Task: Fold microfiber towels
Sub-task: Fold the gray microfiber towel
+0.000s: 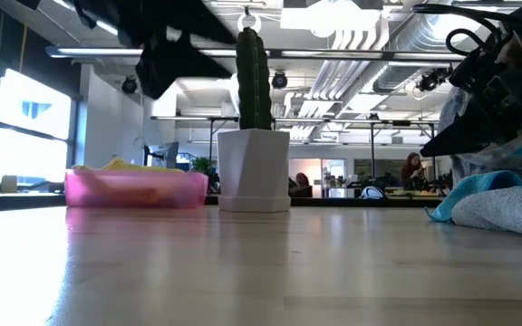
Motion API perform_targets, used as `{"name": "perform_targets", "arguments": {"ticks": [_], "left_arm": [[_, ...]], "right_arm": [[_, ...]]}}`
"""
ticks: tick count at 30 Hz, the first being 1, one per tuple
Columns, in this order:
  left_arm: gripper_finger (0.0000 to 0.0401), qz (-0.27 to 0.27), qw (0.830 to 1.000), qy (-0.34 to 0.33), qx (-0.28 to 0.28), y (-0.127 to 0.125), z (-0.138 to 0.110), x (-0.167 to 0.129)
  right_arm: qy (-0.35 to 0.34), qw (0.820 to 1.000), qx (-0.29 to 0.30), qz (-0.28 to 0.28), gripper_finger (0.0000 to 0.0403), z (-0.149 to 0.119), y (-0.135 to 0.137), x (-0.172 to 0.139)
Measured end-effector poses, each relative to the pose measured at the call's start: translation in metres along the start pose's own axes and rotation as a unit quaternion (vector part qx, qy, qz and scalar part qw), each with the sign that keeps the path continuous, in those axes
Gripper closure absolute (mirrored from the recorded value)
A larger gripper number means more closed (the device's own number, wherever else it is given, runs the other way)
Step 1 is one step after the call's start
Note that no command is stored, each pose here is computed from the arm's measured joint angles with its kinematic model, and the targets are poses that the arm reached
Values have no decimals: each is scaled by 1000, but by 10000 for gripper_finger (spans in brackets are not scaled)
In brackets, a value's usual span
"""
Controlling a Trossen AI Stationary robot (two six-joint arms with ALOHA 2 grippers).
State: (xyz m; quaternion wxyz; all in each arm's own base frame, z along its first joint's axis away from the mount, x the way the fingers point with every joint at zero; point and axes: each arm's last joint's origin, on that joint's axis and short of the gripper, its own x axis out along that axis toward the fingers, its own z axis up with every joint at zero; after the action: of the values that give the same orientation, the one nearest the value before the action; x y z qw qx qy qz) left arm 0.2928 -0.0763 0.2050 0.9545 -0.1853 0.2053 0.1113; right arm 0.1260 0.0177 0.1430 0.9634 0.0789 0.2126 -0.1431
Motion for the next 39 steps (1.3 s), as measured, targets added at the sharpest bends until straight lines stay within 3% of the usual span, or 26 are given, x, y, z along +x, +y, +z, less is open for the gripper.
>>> {"name": "perform_targets", "arguments": {"ticks": [8, 15, 19, 22, 27, 31, 39], "left_arm": [[210, -174, 984, -1, 45, -43, -14, -10], [210, -203, 977, 12, 59, -61, -32, -16], [210, -201, 979, 1, 41, -63, -31, -16], [210, -195, 980, 11, 31, -62, -35, -15], [210, -195, 980, 10, 33, -66, -38, -18], [210, -190, 981, 5, 33, -68, -40, -19], [210, -190, 981, 6, 34, -68, -40, -19]], "right_arm": [[-1, 1000, 0, -3, 264, 0, 0, 0], [-7, 1000, 7, -2, 264, 1, 0, 0], [-4, 987, 149, 67, 264, 5, 5, -1], [-14, 954, 281, 104, 264, 12, 9, -1], [-32, 899, 422, 115, 264, 18, 10, -2], [-25, 876, 467, 117, 264, 18, 10, -2], [-30, 875, 467, 123, 264, 20, 10, -3]]}}
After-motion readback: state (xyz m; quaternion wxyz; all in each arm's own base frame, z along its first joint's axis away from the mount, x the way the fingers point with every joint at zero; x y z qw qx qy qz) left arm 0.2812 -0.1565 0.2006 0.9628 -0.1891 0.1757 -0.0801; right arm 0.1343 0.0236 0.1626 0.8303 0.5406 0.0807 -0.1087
